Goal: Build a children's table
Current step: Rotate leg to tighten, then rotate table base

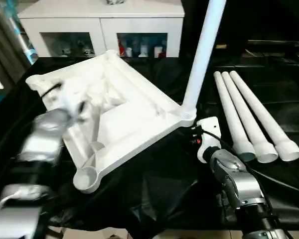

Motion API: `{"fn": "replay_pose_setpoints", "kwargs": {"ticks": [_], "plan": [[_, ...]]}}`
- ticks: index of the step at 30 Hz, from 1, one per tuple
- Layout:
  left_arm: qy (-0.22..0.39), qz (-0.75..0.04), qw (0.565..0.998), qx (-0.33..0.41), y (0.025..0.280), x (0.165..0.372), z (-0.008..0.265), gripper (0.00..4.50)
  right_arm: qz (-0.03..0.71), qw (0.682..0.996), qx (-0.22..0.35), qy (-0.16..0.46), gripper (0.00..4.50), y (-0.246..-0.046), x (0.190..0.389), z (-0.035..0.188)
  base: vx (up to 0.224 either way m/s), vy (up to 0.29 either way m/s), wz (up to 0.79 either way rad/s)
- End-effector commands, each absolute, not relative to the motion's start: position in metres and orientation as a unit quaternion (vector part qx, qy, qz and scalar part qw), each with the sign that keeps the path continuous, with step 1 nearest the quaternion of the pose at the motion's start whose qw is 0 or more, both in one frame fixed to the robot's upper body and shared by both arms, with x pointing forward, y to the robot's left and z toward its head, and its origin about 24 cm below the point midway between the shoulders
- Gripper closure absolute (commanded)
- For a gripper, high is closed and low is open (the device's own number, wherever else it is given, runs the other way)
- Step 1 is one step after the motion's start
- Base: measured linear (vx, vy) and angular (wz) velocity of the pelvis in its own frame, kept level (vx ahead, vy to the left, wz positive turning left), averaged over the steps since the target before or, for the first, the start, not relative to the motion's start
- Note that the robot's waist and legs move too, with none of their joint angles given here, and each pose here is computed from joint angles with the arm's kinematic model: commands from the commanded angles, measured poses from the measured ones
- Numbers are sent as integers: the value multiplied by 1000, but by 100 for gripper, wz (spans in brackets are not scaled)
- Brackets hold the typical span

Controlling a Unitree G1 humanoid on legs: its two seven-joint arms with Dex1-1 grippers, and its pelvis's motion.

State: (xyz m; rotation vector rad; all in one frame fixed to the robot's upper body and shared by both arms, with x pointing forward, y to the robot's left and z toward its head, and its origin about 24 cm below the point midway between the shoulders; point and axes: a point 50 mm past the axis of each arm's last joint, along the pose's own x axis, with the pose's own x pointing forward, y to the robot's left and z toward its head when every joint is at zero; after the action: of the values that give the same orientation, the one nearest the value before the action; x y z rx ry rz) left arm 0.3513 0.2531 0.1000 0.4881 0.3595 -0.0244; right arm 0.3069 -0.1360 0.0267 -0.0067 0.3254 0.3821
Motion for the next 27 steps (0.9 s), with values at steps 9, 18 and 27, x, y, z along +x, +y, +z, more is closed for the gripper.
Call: {"fn": "replay_pose_setpoints", "kwargs": {"ticks": [9,18,27], "plan": [[267,-43,921,280,259,336,76,398,191,966,-15,172,207,-119,329,35,0,0,0],[362,-201,860,300,241,308,57,450,215,958,-31,188,274,-106,343,32,0,0,0],[330,-462,787,242,190,273,67,450,225,955,-41,191,345,-105,354,32,0,0,0]]}}
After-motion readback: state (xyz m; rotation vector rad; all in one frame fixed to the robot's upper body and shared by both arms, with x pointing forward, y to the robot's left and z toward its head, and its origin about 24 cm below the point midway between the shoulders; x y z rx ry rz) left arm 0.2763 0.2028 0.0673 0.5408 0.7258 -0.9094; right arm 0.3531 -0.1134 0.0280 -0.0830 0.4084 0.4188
